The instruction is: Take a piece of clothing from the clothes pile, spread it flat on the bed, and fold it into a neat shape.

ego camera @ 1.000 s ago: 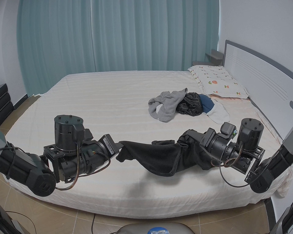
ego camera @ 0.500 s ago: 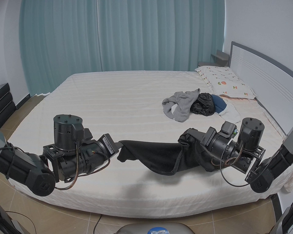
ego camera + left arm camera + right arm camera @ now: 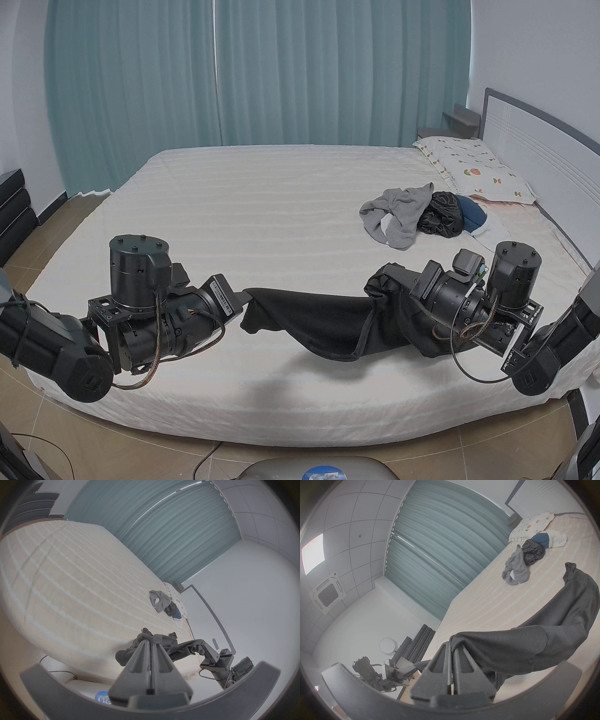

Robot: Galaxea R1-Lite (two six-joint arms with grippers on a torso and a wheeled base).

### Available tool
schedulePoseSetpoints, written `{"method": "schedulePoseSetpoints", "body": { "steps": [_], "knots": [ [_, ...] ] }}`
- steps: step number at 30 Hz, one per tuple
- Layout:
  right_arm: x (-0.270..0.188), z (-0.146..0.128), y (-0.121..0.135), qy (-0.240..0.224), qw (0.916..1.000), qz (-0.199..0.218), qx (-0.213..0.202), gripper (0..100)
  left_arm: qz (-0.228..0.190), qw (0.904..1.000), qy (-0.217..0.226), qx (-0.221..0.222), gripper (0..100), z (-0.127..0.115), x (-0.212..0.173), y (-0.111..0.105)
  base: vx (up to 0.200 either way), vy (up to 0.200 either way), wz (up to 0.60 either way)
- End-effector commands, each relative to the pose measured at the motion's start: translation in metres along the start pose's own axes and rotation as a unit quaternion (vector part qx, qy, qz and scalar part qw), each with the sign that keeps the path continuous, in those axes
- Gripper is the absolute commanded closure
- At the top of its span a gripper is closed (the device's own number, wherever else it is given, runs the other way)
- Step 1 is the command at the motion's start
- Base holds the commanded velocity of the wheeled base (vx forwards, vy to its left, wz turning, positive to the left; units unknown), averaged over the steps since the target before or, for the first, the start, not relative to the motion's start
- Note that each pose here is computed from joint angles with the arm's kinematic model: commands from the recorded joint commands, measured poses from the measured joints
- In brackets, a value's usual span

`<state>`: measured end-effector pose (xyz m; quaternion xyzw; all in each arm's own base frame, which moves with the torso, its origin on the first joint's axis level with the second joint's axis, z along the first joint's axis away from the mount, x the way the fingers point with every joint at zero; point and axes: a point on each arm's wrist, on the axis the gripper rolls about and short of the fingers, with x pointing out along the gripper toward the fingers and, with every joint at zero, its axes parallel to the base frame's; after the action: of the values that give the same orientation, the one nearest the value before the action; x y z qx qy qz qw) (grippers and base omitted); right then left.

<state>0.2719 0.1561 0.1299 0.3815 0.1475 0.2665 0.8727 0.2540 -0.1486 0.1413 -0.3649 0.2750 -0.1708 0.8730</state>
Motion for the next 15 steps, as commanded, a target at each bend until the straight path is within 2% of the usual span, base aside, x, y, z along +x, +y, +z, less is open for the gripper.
{"method": "schedulePoseSetpoints", "body": {
  "steps": [1,15],
  "knots": [
    [0.001,-0.001,-0.001,0.002,1.0000,-0.002,0.000,100,0.001,1.0000,0.001,-0.001,100,0.000,0.000,0.001,0.000,0.200,0.00],
    [-0.001,0.003,0.004,-0.004,1.0000,0.006,-0.003,100,0.005,0.9998,-0.016,-0.006,100,0.008,-0.011,0.005,0.000,0.200,0.00]
  ]
}}
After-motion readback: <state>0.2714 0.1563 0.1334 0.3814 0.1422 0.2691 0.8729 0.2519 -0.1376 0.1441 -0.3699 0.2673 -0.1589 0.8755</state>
